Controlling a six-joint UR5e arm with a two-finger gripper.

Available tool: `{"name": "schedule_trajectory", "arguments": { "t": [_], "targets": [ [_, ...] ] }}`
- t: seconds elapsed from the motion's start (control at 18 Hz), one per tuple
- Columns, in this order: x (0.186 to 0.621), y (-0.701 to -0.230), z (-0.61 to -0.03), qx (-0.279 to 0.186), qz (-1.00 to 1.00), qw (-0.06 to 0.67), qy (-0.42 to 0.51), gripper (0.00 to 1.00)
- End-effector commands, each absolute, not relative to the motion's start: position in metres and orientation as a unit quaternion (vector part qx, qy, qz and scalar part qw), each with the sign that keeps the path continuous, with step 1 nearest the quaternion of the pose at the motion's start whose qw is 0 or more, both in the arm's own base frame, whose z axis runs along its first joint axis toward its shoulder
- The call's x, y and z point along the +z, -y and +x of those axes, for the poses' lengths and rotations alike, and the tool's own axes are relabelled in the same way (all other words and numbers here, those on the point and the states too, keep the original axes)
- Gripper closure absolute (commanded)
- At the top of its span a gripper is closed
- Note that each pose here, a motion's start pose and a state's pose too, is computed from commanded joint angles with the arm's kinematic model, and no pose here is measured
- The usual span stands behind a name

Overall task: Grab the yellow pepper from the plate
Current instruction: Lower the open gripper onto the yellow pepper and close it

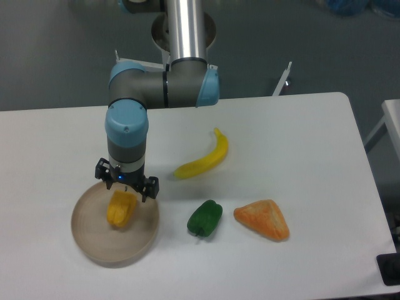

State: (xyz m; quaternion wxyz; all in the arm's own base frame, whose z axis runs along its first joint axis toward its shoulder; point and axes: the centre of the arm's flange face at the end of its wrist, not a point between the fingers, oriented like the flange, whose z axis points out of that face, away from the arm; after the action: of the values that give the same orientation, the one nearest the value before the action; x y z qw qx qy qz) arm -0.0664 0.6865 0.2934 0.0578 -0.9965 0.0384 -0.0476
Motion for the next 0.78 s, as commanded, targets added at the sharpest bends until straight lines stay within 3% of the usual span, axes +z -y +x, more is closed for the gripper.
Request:
{"name": "schedule_trajectory", "arguments": {
  "t": [0.78],
  "targets": [
    [0.27,-0.692,-0.053,-0.05,-0.997,0.048,-0.046,0.0]
  ]
}}
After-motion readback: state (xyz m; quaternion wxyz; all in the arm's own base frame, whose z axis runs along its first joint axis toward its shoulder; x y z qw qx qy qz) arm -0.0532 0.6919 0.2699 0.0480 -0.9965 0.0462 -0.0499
